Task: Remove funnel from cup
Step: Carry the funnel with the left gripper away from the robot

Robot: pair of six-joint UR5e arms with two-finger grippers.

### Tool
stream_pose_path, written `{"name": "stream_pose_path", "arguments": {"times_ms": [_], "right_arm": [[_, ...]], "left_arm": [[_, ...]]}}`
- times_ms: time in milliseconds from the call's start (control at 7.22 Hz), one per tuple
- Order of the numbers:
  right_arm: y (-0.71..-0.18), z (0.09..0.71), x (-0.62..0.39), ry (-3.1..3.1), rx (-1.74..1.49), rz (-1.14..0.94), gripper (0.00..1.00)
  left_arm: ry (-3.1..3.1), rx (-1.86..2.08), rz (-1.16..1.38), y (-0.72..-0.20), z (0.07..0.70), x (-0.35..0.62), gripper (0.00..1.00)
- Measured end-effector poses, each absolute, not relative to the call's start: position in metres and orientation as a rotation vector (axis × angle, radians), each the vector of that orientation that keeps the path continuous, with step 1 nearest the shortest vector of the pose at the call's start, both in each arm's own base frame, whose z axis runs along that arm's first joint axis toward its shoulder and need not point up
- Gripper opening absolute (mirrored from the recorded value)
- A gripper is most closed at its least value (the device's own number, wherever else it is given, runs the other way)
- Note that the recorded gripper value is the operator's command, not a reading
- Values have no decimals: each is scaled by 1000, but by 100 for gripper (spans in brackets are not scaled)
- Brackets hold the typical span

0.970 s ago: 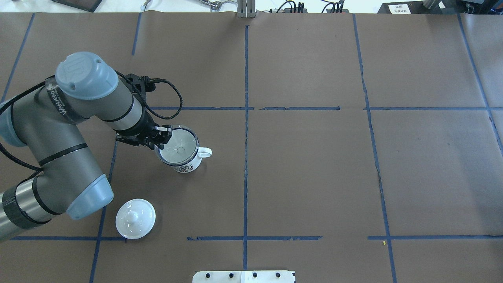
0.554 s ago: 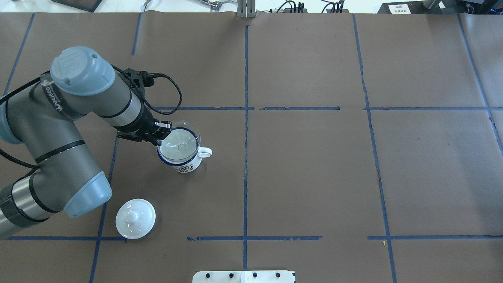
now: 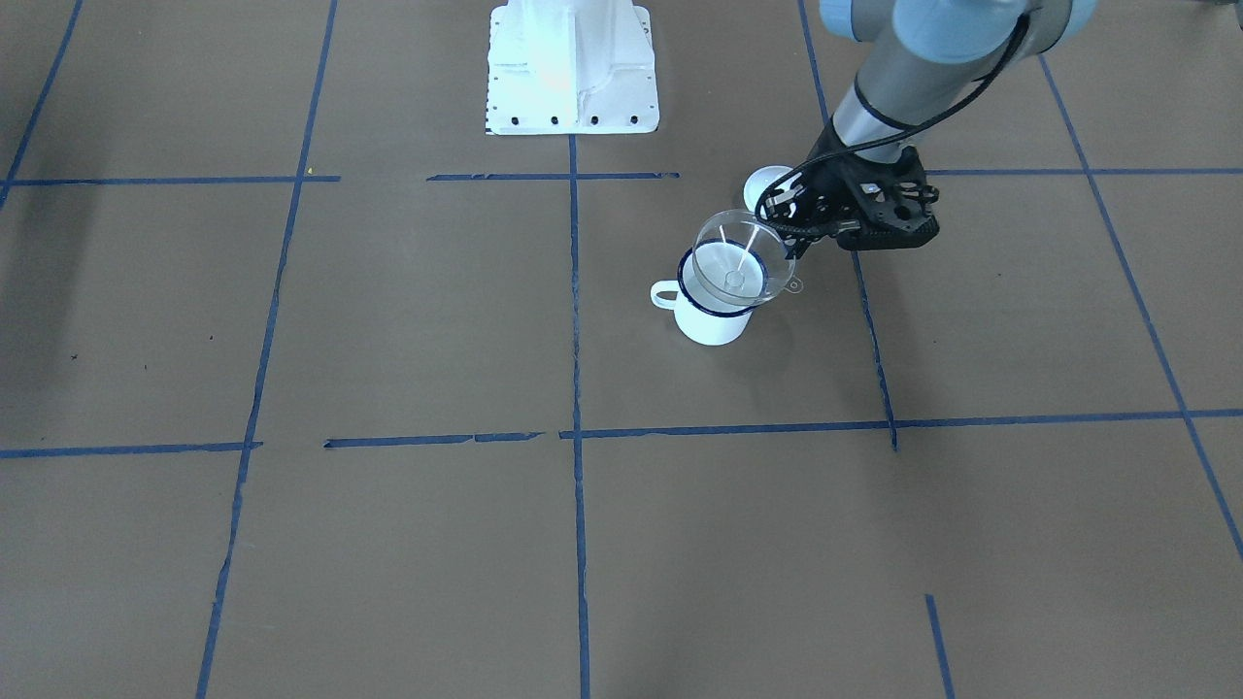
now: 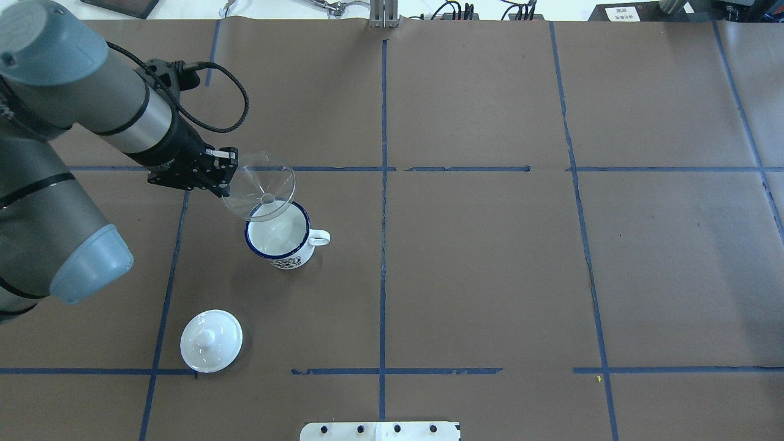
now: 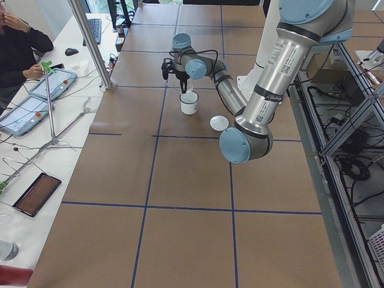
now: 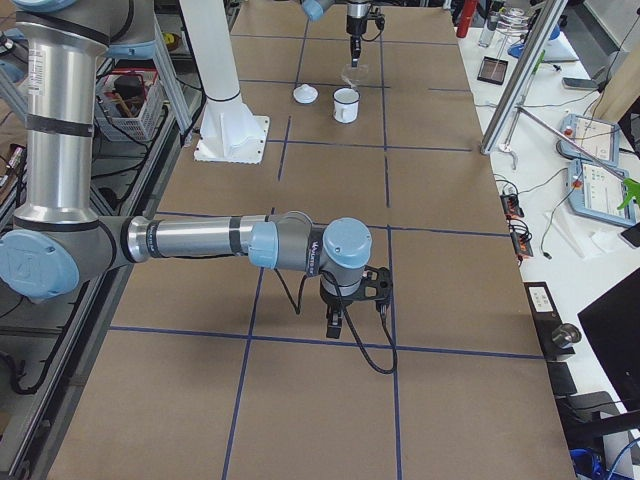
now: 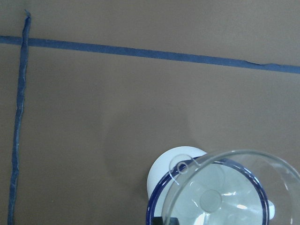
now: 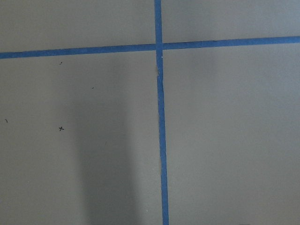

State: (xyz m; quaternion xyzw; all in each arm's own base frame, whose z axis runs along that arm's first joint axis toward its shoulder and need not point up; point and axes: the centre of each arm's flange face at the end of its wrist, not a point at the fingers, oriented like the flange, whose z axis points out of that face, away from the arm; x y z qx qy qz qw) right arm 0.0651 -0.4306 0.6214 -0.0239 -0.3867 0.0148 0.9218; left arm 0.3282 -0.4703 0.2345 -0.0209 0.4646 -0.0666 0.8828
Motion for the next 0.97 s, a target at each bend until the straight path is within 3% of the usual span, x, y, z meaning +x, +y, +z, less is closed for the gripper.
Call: {"name": "stream_pose_path", "arguments": {"times_ms": [554, 970], "right_arm": [[-436, 617, 65, -796, -39, 27, 100], [-436, 616, 65, -796, -37, 26, 100]], "left_arm": [[1020, 173, -184, -503, 216, 310, 0], [1070, 497, -305, -561, 255, 338, 0]]}}
